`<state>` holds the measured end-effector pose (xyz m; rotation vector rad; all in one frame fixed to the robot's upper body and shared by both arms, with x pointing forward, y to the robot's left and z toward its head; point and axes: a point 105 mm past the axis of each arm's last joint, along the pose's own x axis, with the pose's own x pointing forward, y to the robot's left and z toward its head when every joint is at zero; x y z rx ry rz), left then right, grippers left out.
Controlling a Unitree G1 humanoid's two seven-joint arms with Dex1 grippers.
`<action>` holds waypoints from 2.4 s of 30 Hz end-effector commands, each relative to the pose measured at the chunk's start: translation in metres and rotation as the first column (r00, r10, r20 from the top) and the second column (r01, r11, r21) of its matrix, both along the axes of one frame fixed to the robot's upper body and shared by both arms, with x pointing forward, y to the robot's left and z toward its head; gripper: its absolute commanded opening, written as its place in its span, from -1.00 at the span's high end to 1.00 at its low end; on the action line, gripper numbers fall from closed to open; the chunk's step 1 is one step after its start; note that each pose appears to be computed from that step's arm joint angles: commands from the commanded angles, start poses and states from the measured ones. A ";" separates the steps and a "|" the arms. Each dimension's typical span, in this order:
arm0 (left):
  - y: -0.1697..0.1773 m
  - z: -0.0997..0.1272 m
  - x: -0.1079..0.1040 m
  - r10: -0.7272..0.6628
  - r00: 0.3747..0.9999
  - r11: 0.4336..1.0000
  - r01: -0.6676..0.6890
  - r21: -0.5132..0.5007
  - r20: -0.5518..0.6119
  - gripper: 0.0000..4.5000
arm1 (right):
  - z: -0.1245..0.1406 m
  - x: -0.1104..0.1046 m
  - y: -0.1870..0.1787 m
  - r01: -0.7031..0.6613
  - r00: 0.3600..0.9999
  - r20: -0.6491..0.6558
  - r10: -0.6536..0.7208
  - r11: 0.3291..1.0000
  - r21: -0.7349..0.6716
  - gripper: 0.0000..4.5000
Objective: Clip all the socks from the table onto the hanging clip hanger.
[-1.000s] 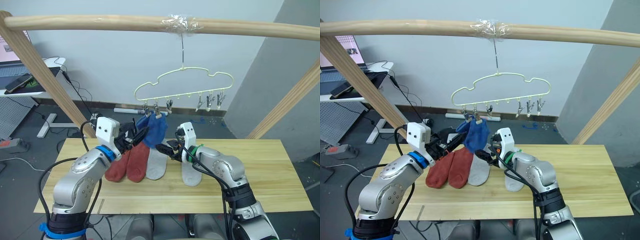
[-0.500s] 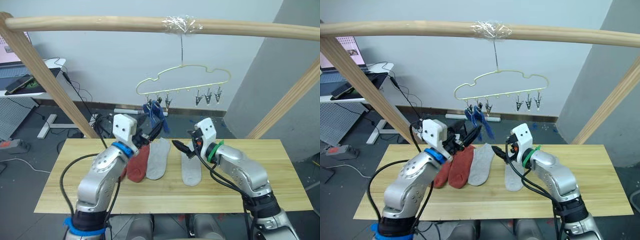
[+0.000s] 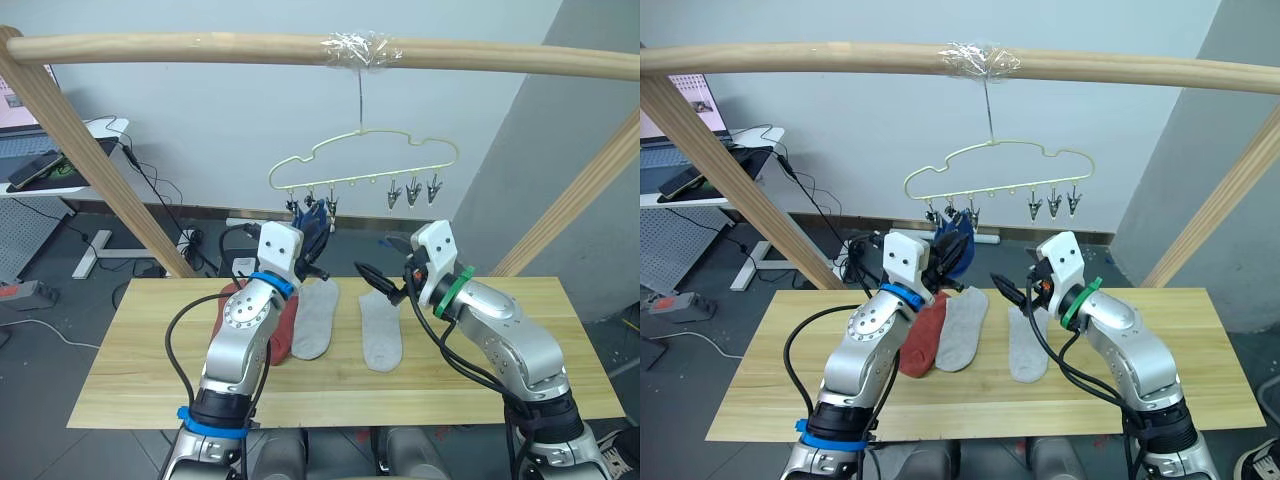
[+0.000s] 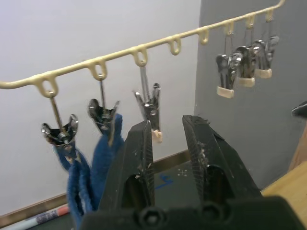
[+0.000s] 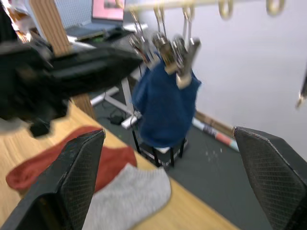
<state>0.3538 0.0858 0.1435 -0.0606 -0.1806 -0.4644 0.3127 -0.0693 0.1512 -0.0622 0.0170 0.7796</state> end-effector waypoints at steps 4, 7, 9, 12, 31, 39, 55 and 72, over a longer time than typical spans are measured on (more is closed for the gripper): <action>-0.001 0.017 0.006 0.039 0.996 0.999 -0.038 -0.015 0.082 -0.11 | 0.022 0.001 -0.002 0.010 0.998 0.066 -0.014 0.998 0.054 -1.00; -0.005 0.017 0.008 0.034 0.996 0.999 -0.032 -0.031 0.080 -0.37 | 0.023 0.002 -0.003 0.017 0.997 0.068 -0.021 0.998 0.057 -1.00; -0.008 0.017 0.010 0.028 0.996 0.999 -0.025 -0.032 0.080 -0.37 | 0.024 0.003 -0.003 0.022 0.997 0.070 -0.026 0.998 0.059 -1.00; -0.010 0.017 0.012 0.024 0.996 0.999 -0.022 -0.031 0.083 -0.37 | 0.025 0.004 -0.004 0.027 0.997 0.075 -0.032 0.998 0.058 -1.00; -0.022 0.016 0.024 0.017 0.998 0.998 -0.013 -0.054 0.063 0.23 | 0.035 0.003 -0.002 0.026 0.993 0.111 -0.035 0.997 0.077 -1.00; -0.025 0.016 0.032 0.030 0.998 0.998 -0.027 -0.058 0.061 0.23 | 0.040 0.000 -0.001 0.012 0.992 0.128 -0.022 0.997 0.080 -1.00; -0.029 0.020 0.037 0.032 0.997 0.997 -0.027 -0.074 0.075 0.23 | 0.039 0.002 -0.002 0.021 0.993 0.110 -0.032 0.995 0.093 -1.00; -0.018 0.009 0.034 0.070 0.997 0.995 -0.068 -0.075 0.033 0.23 | 0.039 0.001 -0.002 0.028 0.993 0.110 -0.038 0.995 0.097 -1.00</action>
